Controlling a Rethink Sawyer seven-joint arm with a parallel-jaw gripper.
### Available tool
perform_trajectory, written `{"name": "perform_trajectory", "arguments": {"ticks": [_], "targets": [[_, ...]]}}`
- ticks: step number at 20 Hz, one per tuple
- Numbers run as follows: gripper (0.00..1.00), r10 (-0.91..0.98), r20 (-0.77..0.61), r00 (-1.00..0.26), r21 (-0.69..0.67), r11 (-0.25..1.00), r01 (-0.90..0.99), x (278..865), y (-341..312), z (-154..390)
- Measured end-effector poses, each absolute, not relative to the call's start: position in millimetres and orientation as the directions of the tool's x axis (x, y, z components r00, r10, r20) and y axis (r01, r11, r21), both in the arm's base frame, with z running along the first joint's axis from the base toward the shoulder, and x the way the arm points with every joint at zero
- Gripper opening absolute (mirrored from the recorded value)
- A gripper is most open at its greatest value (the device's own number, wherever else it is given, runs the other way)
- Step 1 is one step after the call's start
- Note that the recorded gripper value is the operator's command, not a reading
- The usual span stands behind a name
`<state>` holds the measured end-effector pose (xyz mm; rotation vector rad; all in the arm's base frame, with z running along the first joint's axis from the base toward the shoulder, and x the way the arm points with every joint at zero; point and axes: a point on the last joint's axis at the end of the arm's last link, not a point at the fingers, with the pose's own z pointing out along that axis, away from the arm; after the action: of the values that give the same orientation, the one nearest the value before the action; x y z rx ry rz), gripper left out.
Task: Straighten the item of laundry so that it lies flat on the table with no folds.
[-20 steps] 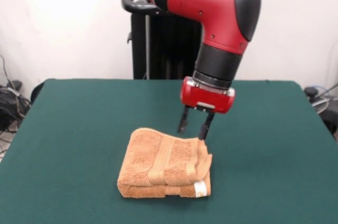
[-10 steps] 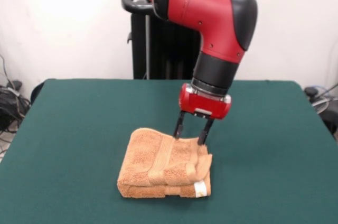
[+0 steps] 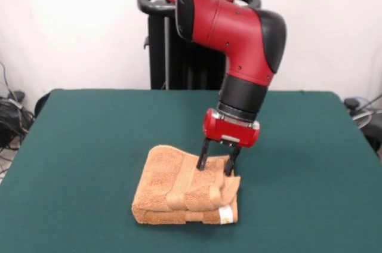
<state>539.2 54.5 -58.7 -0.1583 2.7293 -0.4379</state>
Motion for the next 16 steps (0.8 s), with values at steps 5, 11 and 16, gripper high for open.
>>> {"name": "perform_trajectory", "arguments": {"ticks": [5,11,16], "targets": [[1.00,-0.192,-0.385,-0.903,-0.339,0.939,-0.055,537,54,-63],[1.00,-0.205,-0.394,-0.896,-0.414,0.910,-0.026,533,66,-64],[1.00,-0.222,-0.402,-0.888,-0.502,0.865,0.011,525,91,-63]]}}
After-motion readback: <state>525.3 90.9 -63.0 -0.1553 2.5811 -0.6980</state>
